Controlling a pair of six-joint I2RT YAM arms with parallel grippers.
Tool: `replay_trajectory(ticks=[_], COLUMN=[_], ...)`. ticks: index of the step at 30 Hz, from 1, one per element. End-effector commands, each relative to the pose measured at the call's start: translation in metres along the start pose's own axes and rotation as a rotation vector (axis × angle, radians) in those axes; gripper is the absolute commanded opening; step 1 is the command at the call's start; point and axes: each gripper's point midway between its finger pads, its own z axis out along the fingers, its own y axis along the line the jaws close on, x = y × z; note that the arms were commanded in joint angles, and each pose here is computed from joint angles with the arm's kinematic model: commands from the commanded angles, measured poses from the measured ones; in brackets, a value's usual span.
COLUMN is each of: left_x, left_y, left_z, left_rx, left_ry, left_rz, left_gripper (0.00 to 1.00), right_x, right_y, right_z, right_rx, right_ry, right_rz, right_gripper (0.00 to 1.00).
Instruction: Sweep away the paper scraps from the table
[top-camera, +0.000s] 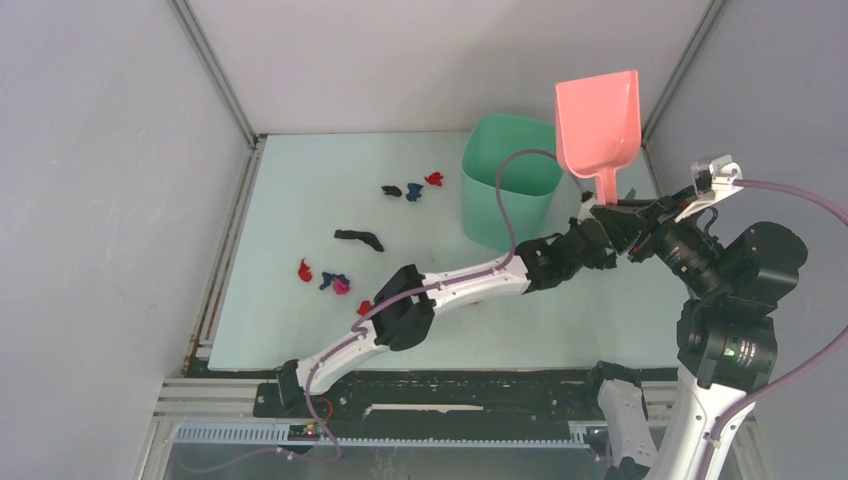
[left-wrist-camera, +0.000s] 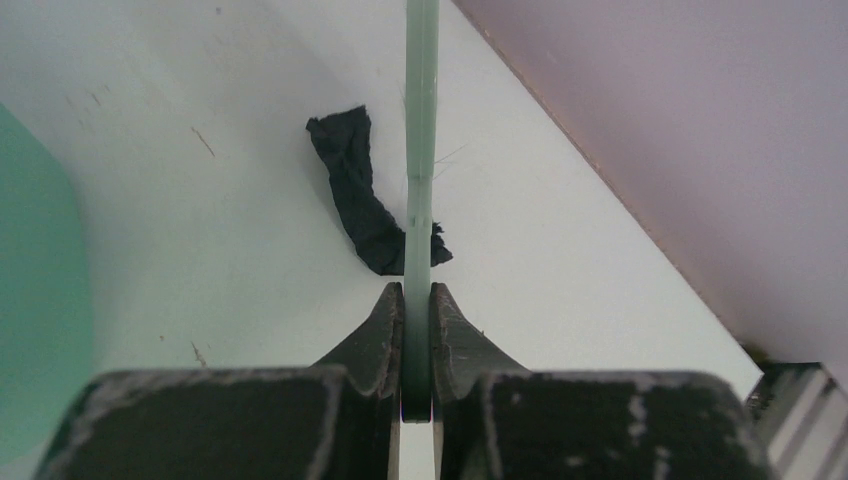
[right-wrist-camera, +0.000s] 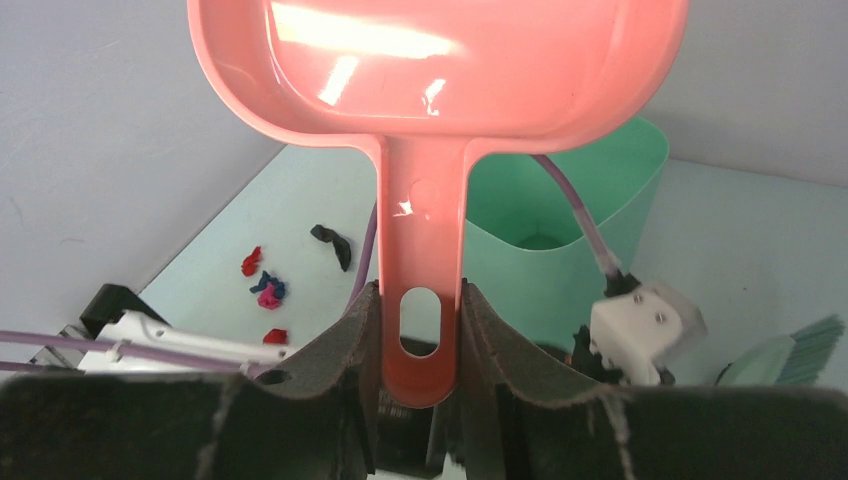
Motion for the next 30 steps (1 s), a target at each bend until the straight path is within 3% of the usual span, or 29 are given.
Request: replay_trajectory(ticks=[1, 21, 26, 30], left_x=[-0.015, 0.02, 0.019, 0.015], left_y=[0.012, 0.033, 0.048, 0.058], left_z=[0.003, 0.0, -0.033, -0.094], left_rx=[0.052, -0.016, -0.064, -0.065], left_ry=[0.047, 0.145, 0.173, 0.239], left_rz=[-0.187, -0.105, -0.042, -0.022], left_gripper=[0.0, 0.0, 0.0, 0.0], right_x=[-0.005, -0.004, -0.006, -0.007], right_y=[0.004, 0.003, 0.005, 0.003], right_z=[-0.002, 0.0, 0.0, -0.001], right_rx=[-0.011, -0.021, -0.03, -0.016], right_ry=[-0.02, -0.016, -0.022, -0.02], right_rz=[0.006, 0.017, 0.008, -0.04], right_gripper=[0.0, 0.0, 0.0, 0.0])
